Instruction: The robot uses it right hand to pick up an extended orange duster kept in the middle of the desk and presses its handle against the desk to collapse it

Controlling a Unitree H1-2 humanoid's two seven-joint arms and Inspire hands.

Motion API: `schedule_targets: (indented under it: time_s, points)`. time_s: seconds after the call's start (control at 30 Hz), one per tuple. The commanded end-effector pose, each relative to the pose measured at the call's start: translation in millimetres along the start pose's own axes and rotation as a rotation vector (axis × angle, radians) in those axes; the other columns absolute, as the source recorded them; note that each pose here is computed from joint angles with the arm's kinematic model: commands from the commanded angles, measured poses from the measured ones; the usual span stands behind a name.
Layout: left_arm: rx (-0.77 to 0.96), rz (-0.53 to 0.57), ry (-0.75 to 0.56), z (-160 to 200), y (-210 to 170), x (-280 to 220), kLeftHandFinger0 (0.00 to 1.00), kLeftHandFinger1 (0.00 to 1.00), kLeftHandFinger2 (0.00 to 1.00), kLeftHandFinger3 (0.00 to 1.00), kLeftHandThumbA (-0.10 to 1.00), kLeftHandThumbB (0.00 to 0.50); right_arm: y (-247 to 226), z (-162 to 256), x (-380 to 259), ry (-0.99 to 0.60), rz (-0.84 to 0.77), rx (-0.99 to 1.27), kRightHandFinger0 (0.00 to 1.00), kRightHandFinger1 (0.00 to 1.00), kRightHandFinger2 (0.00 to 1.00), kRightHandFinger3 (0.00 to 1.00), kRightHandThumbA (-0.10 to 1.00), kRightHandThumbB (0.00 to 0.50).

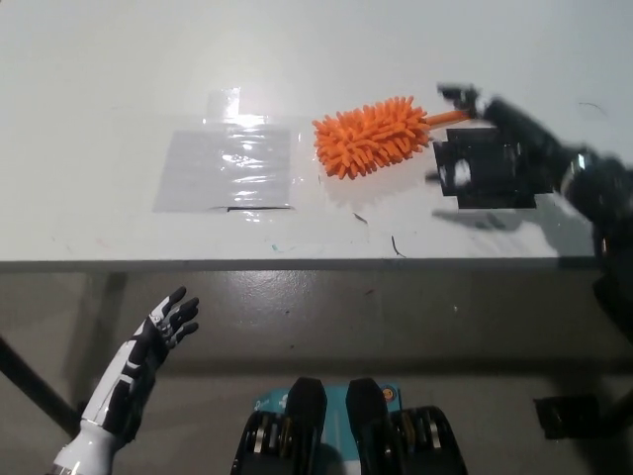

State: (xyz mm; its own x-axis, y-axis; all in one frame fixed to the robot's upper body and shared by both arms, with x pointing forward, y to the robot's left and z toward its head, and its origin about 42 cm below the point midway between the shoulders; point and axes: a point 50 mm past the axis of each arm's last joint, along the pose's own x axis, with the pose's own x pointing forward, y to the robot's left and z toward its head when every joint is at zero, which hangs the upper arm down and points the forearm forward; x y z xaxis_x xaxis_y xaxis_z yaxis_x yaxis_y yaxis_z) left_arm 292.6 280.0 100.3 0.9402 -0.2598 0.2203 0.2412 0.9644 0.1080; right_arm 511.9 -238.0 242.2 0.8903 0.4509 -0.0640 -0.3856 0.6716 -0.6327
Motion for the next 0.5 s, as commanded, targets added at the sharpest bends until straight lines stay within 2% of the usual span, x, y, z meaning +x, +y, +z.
schedule_targets:
  time_s: [0.0,0.07,0.13,0.2,0.23,0.37,0.4,0.43,0.47]
  points:
    - [0.045,0.017,-0.123,18.5,11.0,4.8,1.00,1.00,1.00,1.00,1.00,0.324,-35.4,189.9,-252.3,-1.036,-0.492,-0.010,1.00,1.00,1.00,1.00,1.00,0.498]
    - [0.026,0.019,-0.119,18.1,11.5,8.1,1.00,1.00,1.00,1.00,1.00,0.337,-13.2,182.4,-261.0,-1.015,-0.491,-0.032,1.00,1.00,1.00,1.00,1.00,0.474]
    - [0.009,0.016,-0.115,16.1,9.8,5.2,1.00,1.00,1.00,1.00,1.00,0.339,1.0,177.0,-267.1,-1.004,-0.476,-0.027,1.00,1.00,1.00,1.00,1.00,0.488]
    - [0.014,0.015,-0.123,18.4,10.6,9.1,1.00,1.00,1.00,1.00,1.00,0.317,12.4,174.9,-271.0,-1.016,-0.471,0.006,1.00,1.00,1.00,1.00,1.00,0.498]
    - [0.015,0.020,-0.126,20.1,11.0,11.2,1.00,1.00,1.00,1.00,1.00,0.331,15.5,175.3,-273.1,-1.020,-0.477,-0.001,1.00,1.00,1.00,1.00,1.00,0.490]
    - [0.016,0.021,-0.127,20.7,11.1,12.0,1.00,1.00,1.00,1.00,1.00,0.331,16.7,175.7,-274.8,-1.019,-0.481,-0.003,1.00,1.00,1.00,1.00,1.00,0.491]
    - [0.023,0.011,-0.152,24.1,13.2,27.5,1.00,1.00,1.00,1.00,1.00,0.323,24.8,177.0,-273.8,-1.108,-0.491,0.023,1.00,1.00,1.00,1.00,1.00,0.434]
    - [0.028,0.005,-0.164,25.3,14.1,30.9,1.00,1.00,1.00,1.00,1.00,0.300,30.0,176.3,-274.6,-1.113,-0.497,0.024,1.00,1.00,1.00,1.00,1.00,0.431]
    - [0.029,0.003,-0.167,25.7,14.3,31.7,1.00,1.00,1.00,1.00,1.00,0.298,31.8,176.0,-275.2,-1.110,-0.499,0.023,1.00,1.00,1.00,1.00,1.00,0.431]
